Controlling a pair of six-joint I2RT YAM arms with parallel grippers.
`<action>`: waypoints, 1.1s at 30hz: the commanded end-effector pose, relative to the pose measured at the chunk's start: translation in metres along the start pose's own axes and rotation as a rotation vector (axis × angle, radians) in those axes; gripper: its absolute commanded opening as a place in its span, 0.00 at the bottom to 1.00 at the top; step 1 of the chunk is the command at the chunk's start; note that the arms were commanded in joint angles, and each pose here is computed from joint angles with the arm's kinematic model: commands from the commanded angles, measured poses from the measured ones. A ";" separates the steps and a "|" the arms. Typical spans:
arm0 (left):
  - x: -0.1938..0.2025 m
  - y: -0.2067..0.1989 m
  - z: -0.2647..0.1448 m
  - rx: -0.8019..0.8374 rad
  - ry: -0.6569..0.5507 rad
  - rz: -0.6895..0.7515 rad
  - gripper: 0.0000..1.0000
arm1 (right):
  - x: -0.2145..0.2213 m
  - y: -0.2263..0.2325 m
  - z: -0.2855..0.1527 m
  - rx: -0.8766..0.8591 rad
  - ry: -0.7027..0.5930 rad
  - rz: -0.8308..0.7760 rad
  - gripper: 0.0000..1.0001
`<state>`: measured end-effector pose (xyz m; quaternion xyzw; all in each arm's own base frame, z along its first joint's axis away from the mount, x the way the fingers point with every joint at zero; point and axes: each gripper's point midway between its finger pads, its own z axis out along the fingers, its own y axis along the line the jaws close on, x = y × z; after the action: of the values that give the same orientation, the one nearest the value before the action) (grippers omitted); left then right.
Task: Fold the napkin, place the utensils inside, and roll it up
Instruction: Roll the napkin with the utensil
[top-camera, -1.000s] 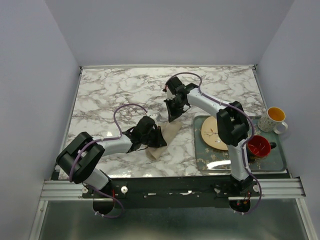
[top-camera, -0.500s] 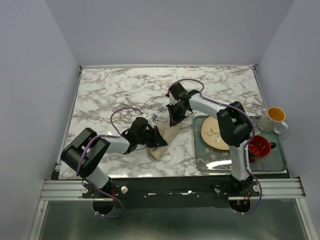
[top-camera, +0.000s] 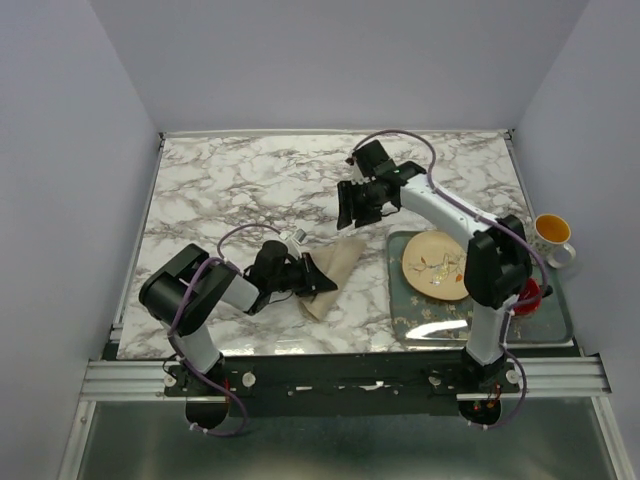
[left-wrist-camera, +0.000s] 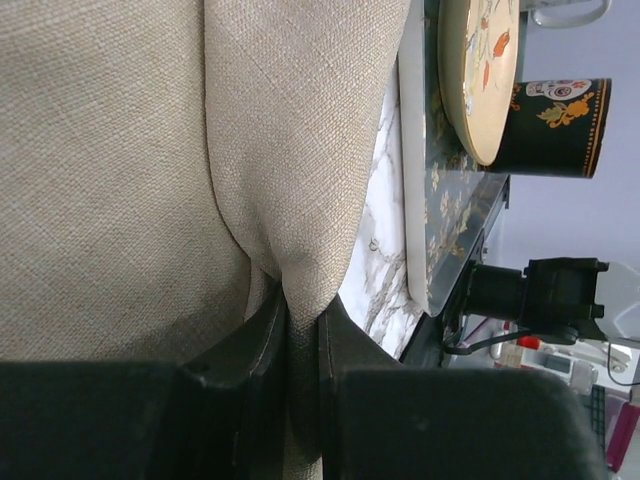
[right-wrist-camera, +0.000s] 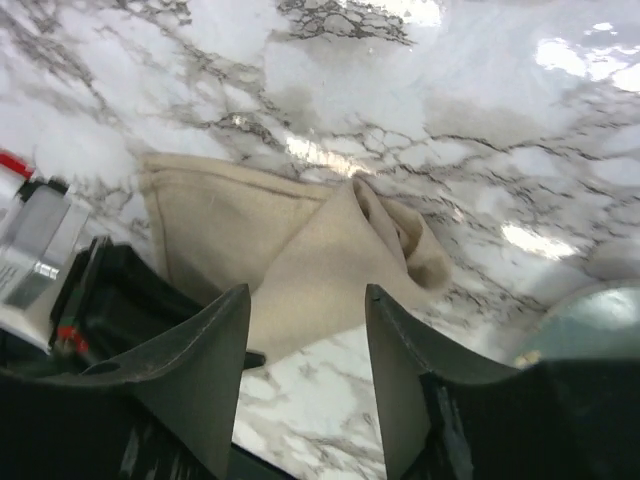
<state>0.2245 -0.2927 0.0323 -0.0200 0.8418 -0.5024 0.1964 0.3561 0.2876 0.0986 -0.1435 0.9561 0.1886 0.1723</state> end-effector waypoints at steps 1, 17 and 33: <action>0.029 0.050 -0.012 -0.174 0.058 -0.137 0.00 | -0.001 0.004 -0.045 -0.088 -0.088 0.193 0.67; 0.025 0.042 -0.014 -0.118 0.036 -0.211 0.00 | 0.077 0.022 0.015 -0.421 -0.085 0.415 0.82; 0.017 0.025 -0.013 -0.013 0.014 -0.299 0.00 | 0.104 0.033 0.036 -0.430 -0.151 0.546 0.81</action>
<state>0.2242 -0.2821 0.0323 -0.1090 0.8231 -0.5347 0.1572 0.2640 0.3072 0.0452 0.0697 0.8816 0.4467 0.1354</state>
